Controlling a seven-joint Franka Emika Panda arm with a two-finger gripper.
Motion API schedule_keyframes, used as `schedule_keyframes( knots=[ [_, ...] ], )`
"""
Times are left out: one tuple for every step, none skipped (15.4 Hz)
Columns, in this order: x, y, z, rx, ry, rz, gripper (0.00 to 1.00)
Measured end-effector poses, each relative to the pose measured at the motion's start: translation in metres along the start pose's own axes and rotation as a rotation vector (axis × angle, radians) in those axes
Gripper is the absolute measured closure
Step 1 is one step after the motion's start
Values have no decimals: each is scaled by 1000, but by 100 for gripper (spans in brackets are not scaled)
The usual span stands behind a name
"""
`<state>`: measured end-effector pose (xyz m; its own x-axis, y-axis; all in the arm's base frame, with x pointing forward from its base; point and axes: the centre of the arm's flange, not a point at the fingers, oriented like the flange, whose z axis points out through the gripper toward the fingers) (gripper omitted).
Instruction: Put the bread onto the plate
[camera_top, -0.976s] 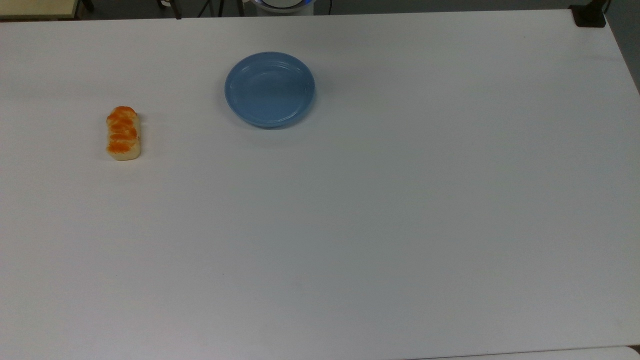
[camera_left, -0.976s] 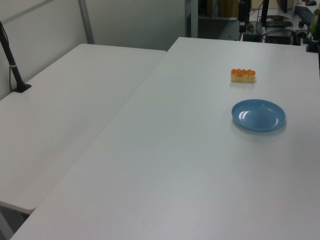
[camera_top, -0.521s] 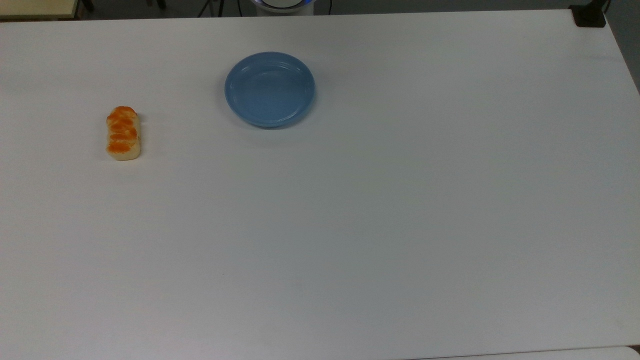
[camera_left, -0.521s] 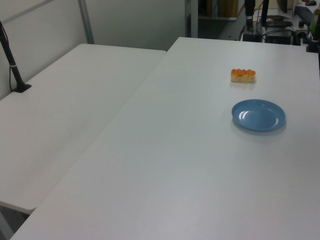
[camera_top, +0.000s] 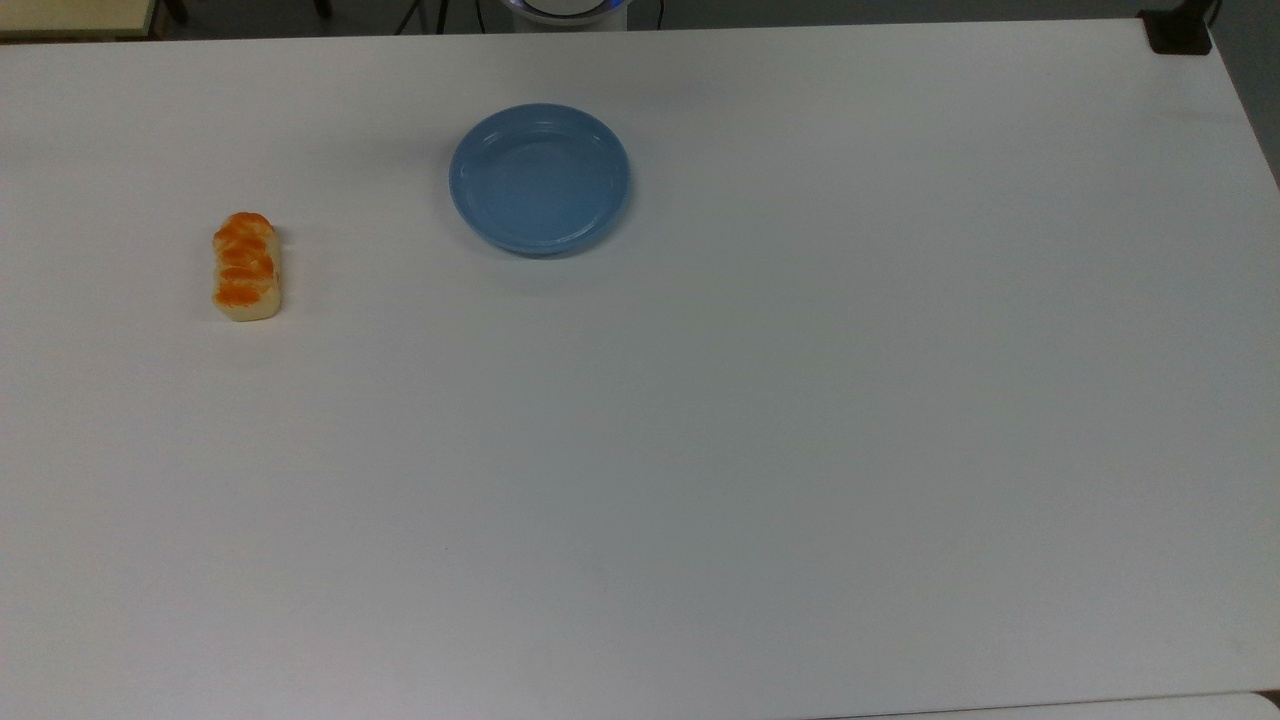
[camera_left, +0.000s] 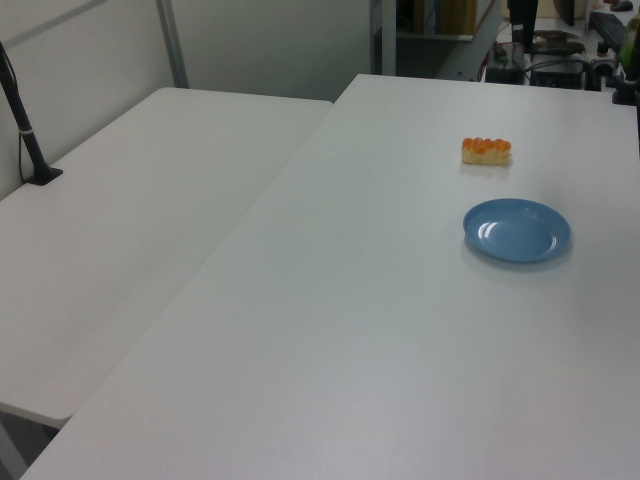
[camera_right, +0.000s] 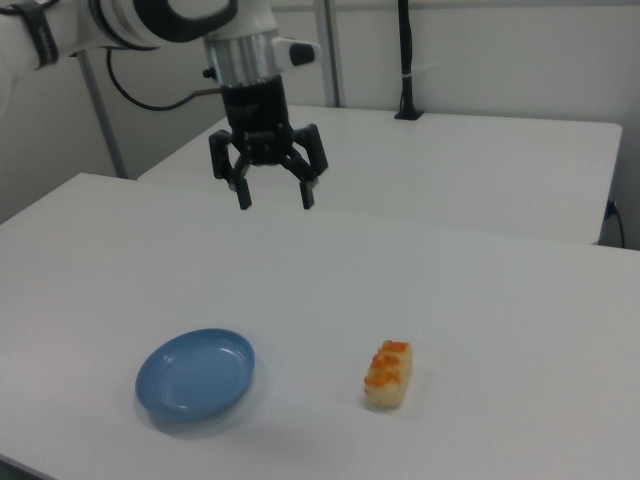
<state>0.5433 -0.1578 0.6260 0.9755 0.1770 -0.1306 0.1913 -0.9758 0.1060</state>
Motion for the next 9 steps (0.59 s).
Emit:
schedule_keyframes(
  knots=[
    [-6,17,8,5,-6,25,0],
    [-7,27,14,9,14,36,0],
    [-5,38,23,14,56,53,0],
    [-2,49,36,22,103,73,0],
    [-1,61,54,28,140,82,0],
    [0,71,73,28,171,76,0],
    [2,78,92,29,197,64,0],
    [5,83,118,32,210,56,0],
    [8,84,132,33,208,54,0]
  ],
)
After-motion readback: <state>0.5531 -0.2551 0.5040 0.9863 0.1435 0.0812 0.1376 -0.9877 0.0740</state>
